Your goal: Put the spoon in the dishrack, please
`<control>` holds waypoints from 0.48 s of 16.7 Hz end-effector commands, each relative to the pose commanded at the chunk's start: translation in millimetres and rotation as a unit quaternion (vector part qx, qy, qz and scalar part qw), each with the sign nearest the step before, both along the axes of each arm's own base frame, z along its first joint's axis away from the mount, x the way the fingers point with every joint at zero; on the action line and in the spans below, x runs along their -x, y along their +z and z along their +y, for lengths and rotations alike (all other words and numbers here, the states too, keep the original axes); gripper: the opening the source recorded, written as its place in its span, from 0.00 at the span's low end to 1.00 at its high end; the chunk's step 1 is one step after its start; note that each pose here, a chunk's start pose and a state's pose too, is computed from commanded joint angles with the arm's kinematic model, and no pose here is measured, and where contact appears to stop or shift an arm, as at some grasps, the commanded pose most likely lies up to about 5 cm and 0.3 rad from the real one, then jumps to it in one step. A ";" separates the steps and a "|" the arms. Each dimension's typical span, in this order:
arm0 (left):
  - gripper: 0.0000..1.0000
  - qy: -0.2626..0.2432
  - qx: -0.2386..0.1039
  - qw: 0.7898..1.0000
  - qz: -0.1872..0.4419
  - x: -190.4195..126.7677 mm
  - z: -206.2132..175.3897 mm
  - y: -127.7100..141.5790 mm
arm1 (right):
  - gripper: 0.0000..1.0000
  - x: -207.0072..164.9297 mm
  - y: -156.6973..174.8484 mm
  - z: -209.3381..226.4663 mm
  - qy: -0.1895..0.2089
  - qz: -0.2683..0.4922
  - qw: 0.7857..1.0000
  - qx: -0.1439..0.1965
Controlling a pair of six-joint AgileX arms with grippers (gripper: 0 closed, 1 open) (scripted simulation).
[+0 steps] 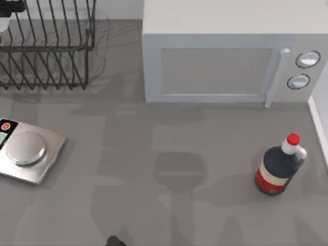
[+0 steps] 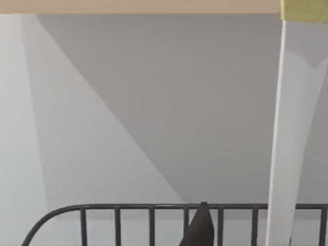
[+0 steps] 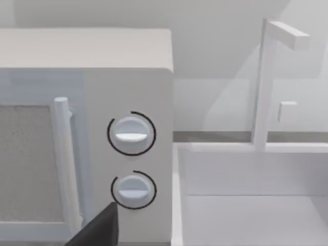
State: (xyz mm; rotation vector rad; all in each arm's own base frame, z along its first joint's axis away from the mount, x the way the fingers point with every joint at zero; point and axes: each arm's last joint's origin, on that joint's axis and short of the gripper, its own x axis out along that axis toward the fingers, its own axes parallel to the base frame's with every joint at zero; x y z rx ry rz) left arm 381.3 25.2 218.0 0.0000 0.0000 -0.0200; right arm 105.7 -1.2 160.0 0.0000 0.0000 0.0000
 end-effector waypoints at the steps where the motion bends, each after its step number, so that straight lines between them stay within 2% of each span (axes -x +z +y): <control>1: 0.45 0.000 0.000 1.000 0.000 0.0 0.0 0.0 | 1.00 0.0 0.0 0.0 0.000 0.000 1.000 0.000; 8: 0.98 0.000 0.000 1.000 0.000 0.0 0.0 0.0 | 1.00 0.0 0.0 0.0 0.000 0.000 1.000 0.000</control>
